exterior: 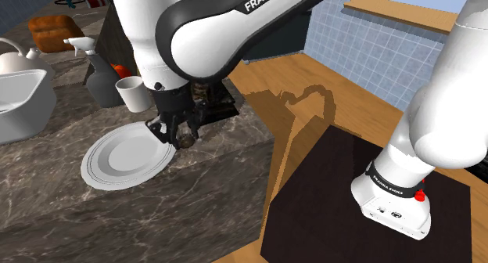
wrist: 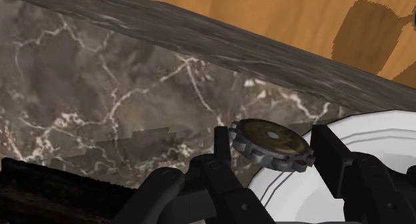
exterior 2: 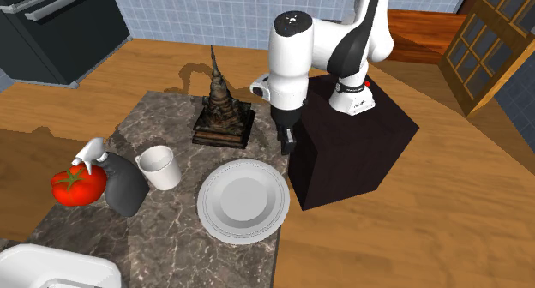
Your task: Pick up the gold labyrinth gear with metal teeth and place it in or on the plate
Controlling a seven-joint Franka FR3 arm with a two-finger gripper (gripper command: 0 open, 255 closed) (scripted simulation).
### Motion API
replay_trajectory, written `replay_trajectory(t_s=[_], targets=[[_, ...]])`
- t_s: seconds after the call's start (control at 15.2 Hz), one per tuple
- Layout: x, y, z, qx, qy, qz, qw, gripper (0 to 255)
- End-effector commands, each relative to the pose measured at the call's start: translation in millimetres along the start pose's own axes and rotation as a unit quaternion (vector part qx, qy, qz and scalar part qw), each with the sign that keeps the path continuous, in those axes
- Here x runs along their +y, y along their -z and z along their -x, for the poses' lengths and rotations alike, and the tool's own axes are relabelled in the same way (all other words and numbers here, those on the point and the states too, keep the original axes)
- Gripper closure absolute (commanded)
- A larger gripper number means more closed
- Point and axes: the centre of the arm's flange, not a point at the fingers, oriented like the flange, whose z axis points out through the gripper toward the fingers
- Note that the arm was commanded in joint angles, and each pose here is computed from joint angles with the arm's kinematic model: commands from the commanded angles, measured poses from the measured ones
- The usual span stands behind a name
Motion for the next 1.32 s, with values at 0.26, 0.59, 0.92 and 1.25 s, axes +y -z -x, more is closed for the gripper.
replay_trajectory(t_s=[0.26,0.59,0.92,1.25], targets=[[0,32,0,0.000,0.000,0.000,1.0000,255],[-34,39,-40,0.000,0.000,0.000,1.0000,255],[-76,42,-91,0.000,0.000,0.000,1.0000,255],[-108,40,-131,0.000,0.000,0.000,1.0000,255]])
